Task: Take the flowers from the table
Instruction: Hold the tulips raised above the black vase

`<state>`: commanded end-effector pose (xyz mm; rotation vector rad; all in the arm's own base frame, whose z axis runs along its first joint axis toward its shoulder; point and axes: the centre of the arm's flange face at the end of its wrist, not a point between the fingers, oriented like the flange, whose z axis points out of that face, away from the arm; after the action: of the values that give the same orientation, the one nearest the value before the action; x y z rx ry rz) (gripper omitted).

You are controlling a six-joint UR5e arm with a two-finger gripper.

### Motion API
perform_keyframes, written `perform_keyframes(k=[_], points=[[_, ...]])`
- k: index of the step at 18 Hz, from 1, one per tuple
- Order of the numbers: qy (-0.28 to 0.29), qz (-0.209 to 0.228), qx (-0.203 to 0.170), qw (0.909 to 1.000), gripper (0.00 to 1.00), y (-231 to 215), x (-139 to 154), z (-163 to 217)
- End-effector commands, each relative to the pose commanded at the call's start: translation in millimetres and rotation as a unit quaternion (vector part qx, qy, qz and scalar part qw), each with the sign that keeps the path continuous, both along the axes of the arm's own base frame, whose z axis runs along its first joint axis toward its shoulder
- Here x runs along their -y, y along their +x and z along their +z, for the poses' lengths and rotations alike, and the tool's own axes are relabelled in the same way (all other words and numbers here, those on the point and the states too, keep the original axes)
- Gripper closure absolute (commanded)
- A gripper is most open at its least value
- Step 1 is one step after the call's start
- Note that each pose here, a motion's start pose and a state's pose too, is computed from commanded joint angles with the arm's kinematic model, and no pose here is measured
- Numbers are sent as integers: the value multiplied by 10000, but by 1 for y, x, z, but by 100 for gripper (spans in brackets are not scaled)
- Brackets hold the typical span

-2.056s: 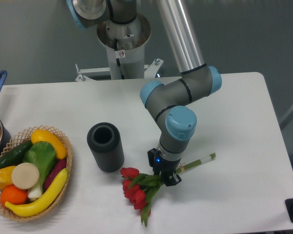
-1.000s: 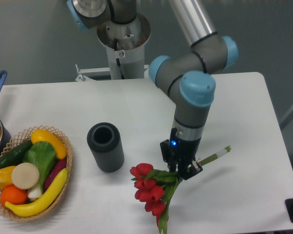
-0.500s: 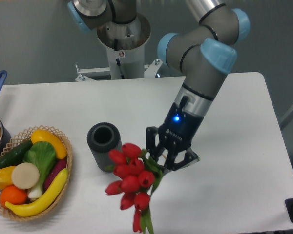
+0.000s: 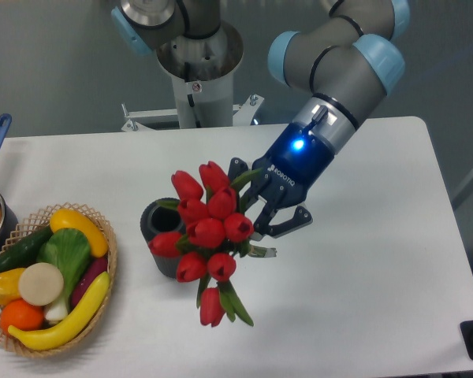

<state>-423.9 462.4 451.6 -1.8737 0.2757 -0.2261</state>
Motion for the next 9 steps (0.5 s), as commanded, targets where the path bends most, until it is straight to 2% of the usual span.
perform_keyframes(k=[9], points=[[117,-53,32,9999,66,2,0,5]])
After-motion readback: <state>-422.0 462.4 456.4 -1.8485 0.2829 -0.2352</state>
